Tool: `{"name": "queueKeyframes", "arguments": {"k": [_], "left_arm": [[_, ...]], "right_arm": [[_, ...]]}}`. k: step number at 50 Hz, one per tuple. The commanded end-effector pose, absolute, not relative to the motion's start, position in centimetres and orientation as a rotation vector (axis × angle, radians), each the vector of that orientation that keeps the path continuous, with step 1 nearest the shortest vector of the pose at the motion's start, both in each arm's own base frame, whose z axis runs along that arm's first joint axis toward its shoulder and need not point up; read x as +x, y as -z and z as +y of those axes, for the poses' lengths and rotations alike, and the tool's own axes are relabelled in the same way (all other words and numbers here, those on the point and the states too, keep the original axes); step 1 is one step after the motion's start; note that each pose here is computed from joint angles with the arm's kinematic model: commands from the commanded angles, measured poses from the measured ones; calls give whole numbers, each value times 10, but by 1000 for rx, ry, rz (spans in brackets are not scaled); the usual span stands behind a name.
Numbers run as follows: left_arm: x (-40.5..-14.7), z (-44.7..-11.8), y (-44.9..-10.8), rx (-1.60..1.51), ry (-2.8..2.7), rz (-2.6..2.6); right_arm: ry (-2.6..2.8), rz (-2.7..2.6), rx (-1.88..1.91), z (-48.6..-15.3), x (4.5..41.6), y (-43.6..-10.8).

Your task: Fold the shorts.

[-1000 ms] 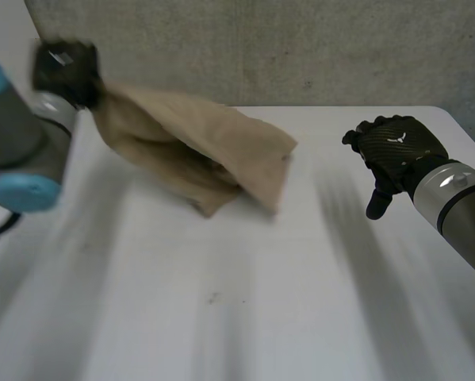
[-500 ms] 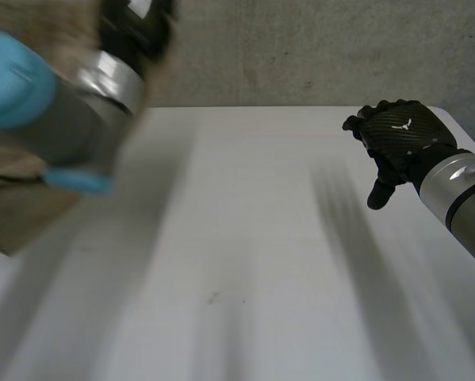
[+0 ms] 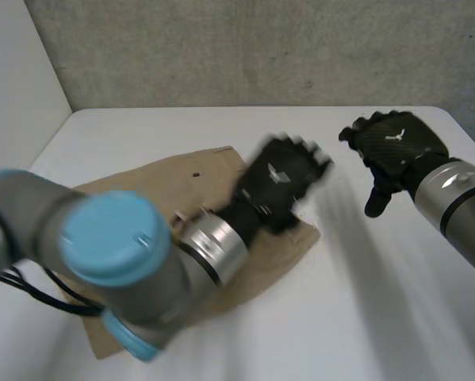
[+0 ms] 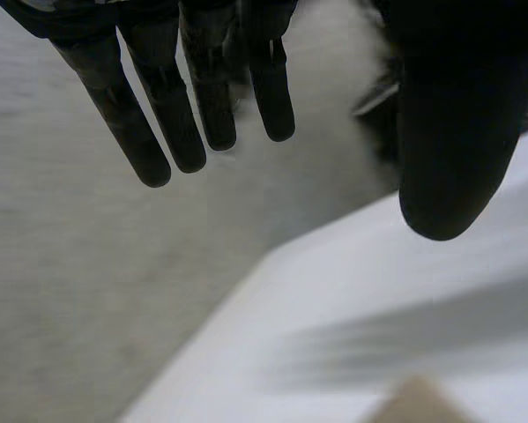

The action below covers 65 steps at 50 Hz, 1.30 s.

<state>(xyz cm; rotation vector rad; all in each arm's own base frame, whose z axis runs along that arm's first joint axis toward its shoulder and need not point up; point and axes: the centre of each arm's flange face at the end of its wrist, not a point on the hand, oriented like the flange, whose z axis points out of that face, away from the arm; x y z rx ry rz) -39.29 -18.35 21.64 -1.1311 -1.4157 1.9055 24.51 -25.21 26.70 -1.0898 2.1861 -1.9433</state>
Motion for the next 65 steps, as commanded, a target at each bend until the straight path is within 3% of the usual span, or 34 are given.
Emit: {"name": "queueKeyframes", "arguments": {"k": [1, 8, 21, 36, 65], "left_arm": [[-336, -235, -248, -920, -2103, -1683], [-280, -233, -237, -809, -2038, -2093], [-231, -183, -205, -640, -1803, -2374], [-214, -150, -188, -631, -1686, -2455], [-207, -137, -177, -660, -1604, -2521]], "right_arm": [[1832, 2150, -1352, -243, 255, -237], [1680, 2056, -1496, -239, 267, -208], [1587, 1909, -1588, -263, 289, -161], [1558, 1915, -1629, -286, 298, -129], [1647, 1875, -1621, -304, 306, -122]]}}
